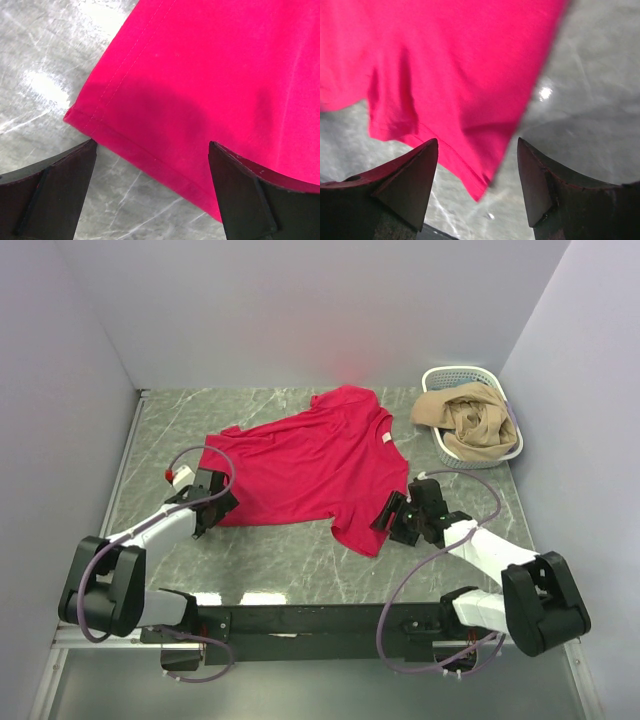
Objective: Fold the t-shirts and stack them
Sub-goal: Flatten the tshirt out
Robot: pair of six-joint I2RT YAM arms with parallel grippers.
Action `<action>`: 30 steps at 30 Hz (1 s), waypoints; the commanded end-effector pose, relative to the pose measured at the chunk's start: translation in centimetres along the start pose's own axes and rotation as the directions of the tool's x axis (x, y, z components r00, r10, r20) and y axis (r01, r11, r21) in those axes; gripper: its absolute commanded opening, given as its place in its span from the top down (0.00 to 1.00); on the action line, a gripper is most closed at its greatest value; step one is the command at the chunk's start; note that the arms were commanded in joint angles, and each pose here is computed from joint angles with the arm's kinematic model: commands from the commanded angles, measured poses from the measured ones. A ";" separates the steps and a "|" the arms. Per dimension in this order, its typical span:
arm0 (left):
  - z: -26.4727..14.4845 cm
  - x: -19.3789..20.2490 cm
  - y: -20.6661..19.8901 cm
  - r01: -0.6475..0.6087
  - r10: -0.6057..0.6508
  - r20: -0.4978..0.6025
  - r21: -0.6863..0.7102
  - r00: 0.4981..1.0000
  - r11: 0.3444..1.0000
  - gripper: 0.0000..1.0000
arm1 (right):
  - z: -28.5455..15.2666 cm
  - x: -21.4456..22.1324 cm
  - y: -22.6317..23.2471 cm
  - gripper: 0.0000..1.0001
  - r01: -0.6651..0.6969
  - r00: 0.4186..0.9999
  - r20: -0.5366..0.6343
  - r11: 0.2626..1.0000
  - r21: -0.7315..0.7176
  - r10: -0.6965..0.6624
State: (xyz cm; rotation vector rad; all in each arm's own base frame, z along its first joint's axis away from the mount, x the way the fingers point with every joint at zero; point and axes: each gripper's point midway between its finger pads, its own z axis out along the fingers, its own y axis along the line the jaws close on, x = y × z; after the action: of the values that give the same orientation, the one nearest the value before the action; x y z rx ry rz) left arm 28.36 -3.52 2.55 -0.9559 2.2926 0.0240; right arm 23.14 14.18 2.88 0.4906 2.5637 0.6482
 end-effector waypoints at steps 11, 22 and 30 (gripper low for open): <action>1.0 0.8 -1.2 -0.004 0.004 -0.052 0.009 0.999 1.000 0.03 | 3.7 2.4 0.7 0.42 -0.003 0.996 -0.090 1.000 -0.010 0.002; 1.4 0.8 -2.1 -0.025 0.027 -0.060 0.040 0.998 0.999 0.91 | 1.3 -0.3 3.1 1.00 0.107 0.994 0.035 0.993 -0.044 -0.105; 0.0 -0.3 -2.2 -0.042 0.044 -0.024 0.063 0.999 0.997 0.99 | -3.3 -3.2 6.2 1.00 0.187 0.970 0.178 0.976 -0.114 -0.165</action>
State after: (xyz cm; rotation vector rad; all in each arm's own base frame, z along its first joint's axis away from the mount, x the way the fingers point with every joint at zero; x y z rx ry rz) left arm 30.59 -4.78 2.10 -0.9198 2.3107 -0.0260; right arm 24.37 16.80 5.51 0.3255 2.4664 0.6820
